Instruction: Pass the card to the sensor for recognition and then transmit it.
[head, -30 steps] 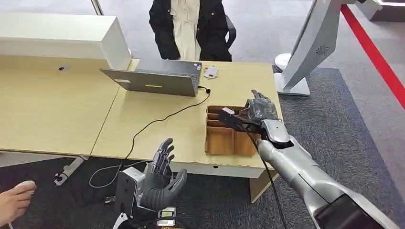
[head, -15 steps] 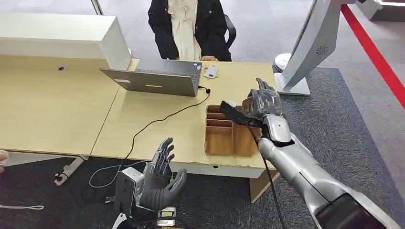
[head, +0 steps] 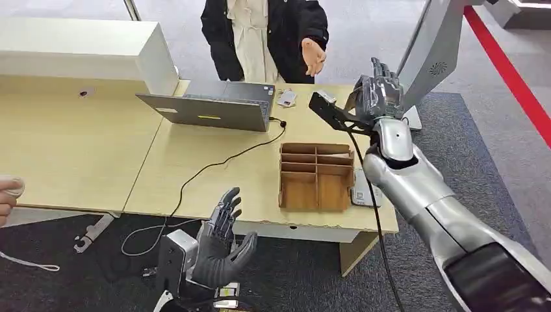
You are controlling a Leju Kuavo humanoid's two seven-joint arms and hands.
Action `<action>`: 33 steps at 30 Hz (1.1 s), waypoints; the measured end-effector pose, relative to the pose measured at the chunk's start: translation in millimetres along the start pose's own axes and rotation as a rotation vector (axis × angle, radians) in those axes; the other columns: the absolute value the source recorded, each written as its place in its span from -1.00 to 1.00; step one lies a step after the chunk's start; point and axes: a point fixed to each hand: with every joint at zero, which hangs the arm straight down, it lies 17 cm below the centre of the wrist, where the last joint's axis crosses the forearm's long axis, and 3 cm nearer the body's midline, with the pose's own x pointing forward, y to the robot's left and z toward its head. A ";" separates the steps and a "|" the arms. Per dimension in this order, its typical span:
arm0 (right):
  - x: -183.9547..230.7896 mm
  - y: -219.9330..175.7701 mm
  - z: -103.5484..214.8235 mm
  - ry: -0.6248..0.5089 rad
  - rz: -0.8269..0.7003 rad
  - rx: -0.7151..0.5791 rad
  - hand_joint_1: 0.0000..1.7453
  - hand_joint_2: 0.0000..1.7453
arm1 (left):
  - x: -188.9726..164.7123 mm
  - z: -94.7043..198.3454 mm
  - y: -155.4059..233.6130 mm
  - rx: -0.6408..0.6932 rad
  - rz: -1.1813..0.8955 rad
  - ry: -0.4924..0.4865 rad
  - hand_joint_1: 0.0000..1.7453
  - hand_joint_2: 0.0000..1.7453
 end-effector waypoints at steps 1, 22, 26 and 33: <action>-1.9 0.0 -0.7 0.003 0.005 0.005 1.00 1.00 | 0.3 0.1 -1.1 -0.006 0.001 -0.002 -1.00 1.00; 6.5 -59.8 -38.7 0.027 -0.036 -0.024 1.00 1.00 | 1.2 -2.1 -23.8 -0.100 0.017 -0.017 -1.00 1.00; 25.9 -70.4 -43.4 0.014 -0.057 -0.029 1.00 1.00 | 2.2 -3.5 -24.0 -0.095 0.017 -0.030 -1.00 1.00; 53.8 -65.6 -41.7 -0.011 -0.088 0.003 1.00 1.00 | -1.3 -4.8 -27.0 -0.095 0.030 -0.033 -1.00 1.00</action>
